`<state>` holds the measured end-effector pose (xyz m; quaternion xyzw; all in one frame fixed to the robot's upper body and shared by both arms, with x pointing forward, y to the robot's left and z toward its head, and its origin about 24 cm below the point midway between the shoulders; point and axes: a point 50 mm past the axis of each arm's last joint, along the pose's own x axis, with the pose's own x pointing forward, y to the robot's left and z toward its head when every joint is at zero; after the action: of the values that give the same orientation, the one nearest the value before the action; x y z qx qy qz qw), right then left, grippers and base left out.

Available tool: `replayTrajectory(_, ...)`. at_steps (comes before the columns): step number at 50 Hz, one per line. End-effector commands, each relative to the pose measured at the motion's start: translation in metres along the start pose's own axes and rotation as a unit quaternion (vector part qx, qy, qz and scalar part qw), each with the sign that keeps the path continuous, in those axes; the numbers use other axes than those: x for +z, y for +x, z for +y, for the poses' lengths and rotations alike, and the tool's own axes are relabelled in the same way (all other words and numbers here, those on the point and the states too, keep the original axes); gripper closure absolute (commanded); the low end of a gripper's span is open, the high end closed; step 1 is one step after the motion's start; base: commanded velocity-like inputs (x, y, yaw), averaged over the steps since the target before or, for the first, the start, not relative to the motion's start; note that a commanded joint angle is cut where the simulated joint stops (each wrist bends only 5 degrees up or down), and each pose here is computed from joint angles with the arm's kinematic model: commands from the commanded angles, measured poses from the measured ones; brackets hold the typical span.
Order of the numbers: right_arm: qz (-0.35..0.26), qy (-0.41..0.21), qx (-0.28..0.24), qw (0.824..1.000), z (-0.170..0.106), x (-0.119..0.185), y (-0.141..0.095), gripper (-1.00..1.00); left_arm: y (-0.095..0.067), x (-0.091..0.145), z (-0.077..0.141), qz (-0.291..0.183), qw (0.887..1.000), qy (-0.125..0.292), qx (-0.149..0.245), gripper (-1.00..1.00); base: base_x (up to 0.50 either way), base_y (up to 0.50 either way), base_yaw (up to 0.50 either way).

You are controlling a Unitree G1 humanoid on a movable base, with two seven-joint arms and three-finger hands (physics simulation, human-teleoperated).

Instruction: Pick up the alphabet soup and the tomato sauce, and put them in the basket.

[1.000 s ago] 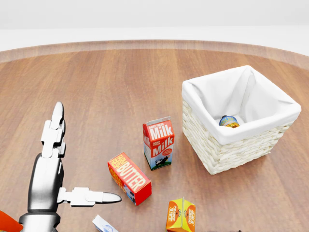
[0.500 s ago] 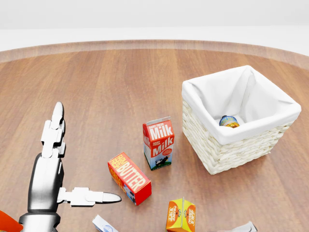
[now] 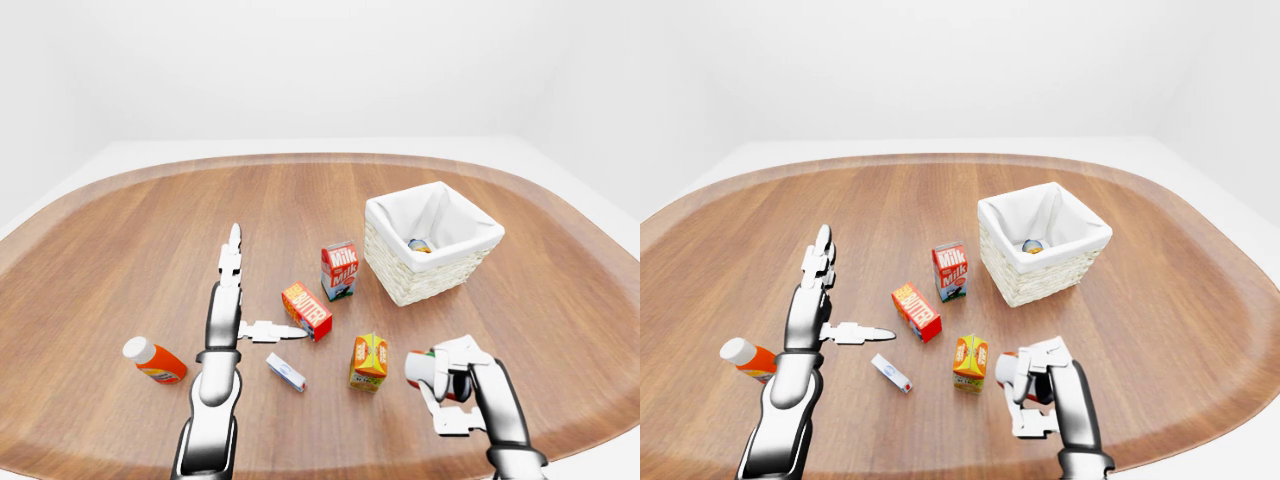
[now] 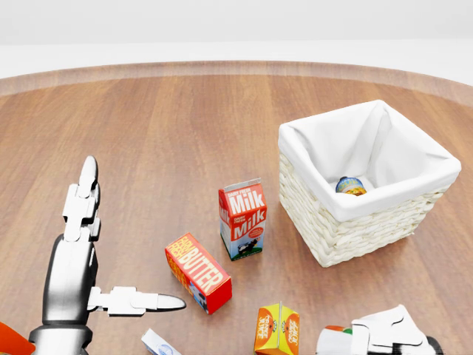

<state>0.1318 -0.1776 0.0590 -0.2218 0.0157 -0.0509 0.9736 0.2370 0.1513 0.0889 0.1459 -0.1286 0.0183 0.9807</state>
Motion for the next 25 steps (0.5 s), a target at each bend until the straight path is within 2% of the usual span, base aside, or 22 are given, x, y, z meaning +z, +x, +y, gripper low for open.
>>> replayTrajectory(1, -0.074, 0.033, -0.028, 0.996, -0.018, 0.030, 0.010, 1.00, 0.000, -0.001, 0.001, 0.002, 1.000, -0.008, 0.002, -1.00, 0.00, 0.00, 0.00)
replayTrajectory(13, -0.172, 0.020, -0.056, 0.983, -0.029, 0.065, 0.030, 1.00, 0.000, -0.001, 0.001, 0.002, 1.000, -0.008, 0.002, -1.00, 0.00, 0.00, 0.00)
replayTrajectory(25, -0.270, -0.006, -0.093, 0.958, -0.044, 0.101, 0.041, 1.00, 0.001, -0.002, 0.001, 0.005, 1.000, -0.010, 0.002, -1.00, 0.00, 0.00, 0.00)
